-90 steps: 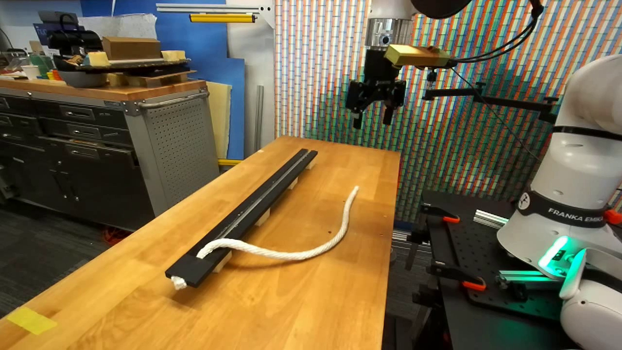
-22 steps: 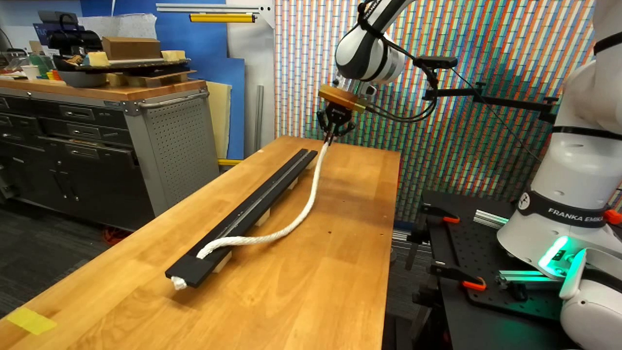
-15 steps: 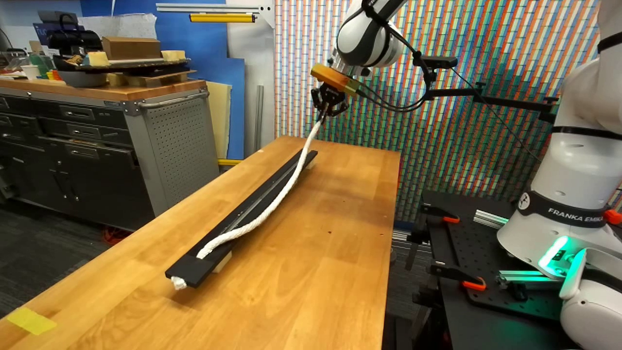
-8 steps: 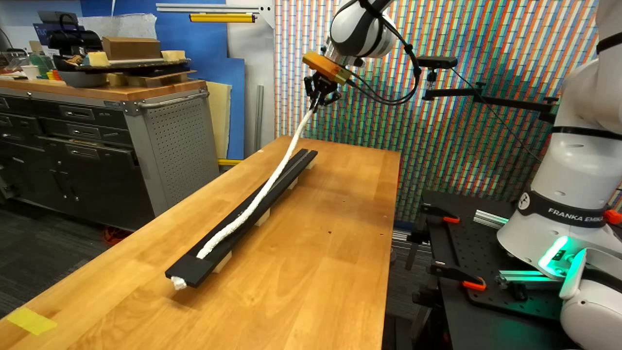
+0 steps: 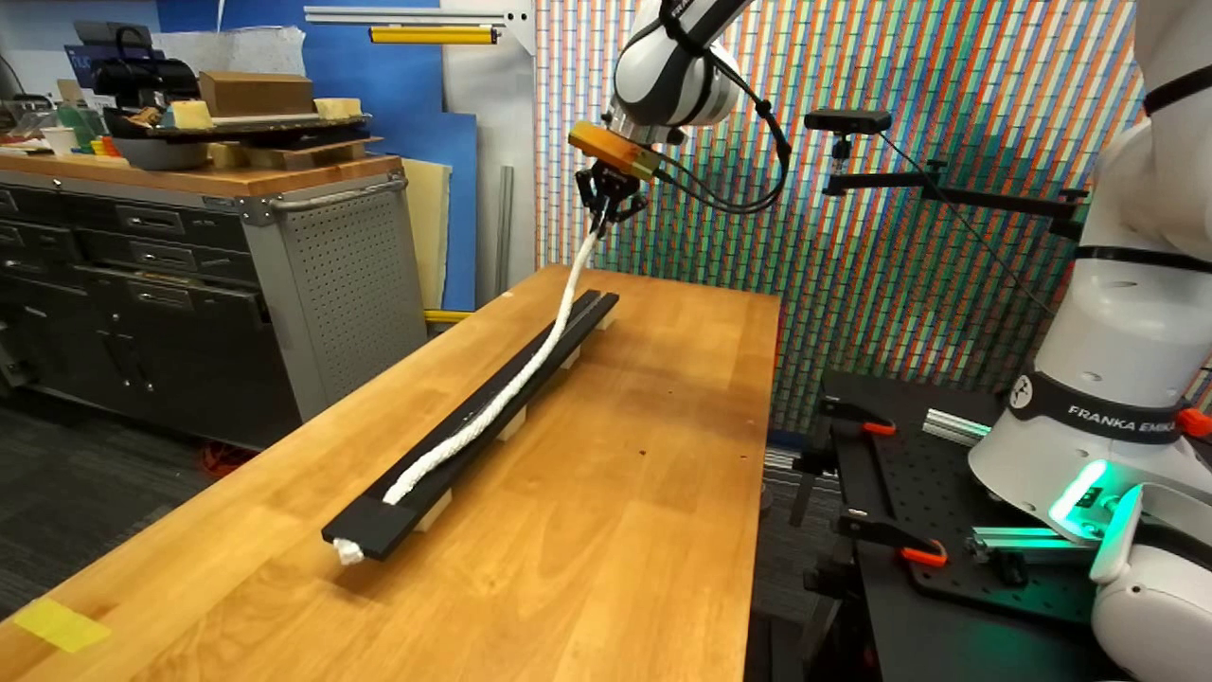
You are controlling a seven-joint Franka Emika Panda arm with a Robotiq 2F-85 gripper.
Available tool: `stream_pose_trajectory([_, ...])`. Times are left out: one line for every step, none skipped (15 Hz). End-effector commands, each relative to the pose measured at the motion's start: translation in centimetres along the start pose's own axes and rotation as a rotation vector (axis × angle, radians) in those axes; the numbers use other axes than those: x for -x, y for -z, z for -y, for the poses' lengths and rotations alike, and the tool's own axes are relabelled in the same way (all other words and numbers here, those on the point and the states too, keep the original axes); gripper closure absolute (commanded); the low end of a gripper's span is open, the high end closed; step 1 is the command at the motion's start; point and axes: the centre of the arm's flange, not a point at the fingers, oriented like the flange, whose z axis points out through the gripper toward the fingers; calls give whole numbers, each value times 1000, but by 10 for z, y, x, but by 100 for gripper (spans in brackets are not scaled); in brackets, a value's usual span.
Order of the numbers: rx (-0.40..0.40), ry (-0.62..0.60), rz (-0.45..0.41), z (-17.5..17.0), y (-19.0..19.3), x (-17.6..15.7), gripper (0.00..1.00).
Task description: Put the rope in the groove on the black object
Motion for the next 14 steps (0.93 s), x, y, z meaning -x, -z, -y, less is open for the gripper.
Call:
stream_pose_trajectory([16, -12, -11, 23, -17, -10, 97])
stream_pose_trajectory([19, -11, -11, 23, -21, -11, 97])
stream_pose_trajectory([27, -6, -13, 22, -26, -13, 97])
stream_pose_trajectory([31, -8, -19, 21, -30, -16, 97])
stream_pose_trajectory([36, -9, -22, 20, -34, -18, 97])
stream_pose_trajectory([39, -14, -31, 19, -38, -22, 97])
stream_pose_trajectory([45, -18, -34, 17, -42, -26, 97])
stream_pose_trajectory([52, -22, -38, 15, -46, -30, 97])
stream_pose_trajectory([59, -26, -42, 13, -51, -34, 97])
stream_pose_trajectory([69, -28, -44, 11, -56, -37, 97])
stream_pose_trajectory([79, -27, -44, 9, -61, -39, 97])
stream_pose_trajectory([93, -25, -37, 6, -68, -39, 97])
stream_pose_trajectory([108, -22, -31, 5, -73, -40, 97])
stream_pose_trajectory([123, -21, -22, 3, -79, -40, 97])
